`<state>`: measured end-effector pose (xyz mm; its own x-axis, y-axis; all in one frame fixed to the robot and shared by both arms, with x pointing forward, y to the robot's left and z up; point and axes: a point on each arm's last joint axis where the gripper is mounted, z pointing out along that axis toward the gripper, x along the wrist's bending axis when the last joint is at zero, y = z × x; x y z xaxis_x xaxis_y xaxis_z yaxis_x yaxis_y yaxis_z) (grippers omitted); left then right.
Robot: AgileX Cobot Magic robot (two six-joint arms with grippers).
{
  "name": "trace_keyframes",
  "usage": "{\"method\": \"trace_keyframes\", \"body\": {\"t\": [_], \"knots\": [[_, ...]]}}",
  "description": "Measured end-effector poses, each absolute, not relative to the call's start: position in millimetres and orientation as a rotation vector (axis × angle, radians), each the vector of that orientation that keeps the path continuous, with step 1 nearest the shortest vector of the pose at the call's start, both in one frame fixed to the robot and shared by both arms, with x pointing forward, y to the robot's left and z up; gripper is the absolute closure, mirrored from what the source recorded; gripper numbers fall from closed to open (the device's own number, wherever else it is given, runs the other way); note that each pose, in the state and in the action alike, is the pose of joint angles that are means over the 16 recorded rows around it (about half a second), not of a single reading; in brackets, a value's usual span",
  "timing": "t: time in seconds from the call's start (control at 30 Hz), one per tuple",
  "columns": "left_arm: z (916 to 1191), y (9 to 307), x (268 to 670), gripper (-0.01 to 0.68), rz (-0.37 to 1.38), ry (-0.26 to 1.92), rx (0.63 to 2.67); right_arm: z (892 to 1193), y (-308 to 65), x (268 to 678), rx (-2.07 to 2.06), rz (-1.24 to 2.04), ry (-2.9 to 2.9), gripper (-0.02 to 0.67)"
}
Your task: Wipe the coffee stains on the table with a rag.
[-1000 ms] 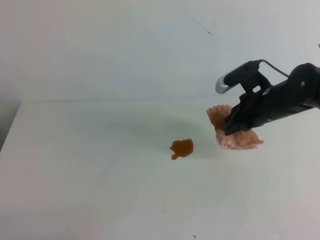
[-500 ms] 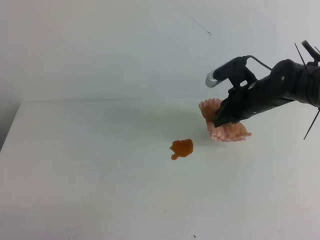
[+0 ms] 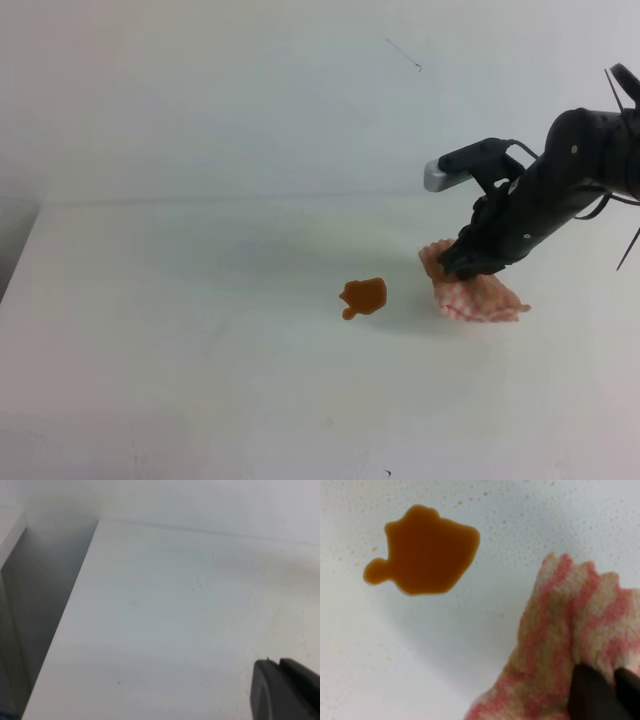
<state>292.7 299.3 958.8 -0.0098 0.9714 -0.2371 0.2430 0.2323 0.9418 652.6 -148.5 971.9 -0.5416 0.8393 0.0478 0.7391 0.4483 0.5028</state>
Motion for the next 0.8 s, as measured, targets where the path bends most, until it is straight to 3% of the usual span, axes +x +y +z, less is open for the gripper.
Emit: {"method": "trace_keyframes", "body": {"t": [0.8], "knots": [[959, 299, 293, 0.674, 0.889, 1.474, 1.209, 978, -130, 648, 1.379, 0.754, 2.445, 0.652]]}}
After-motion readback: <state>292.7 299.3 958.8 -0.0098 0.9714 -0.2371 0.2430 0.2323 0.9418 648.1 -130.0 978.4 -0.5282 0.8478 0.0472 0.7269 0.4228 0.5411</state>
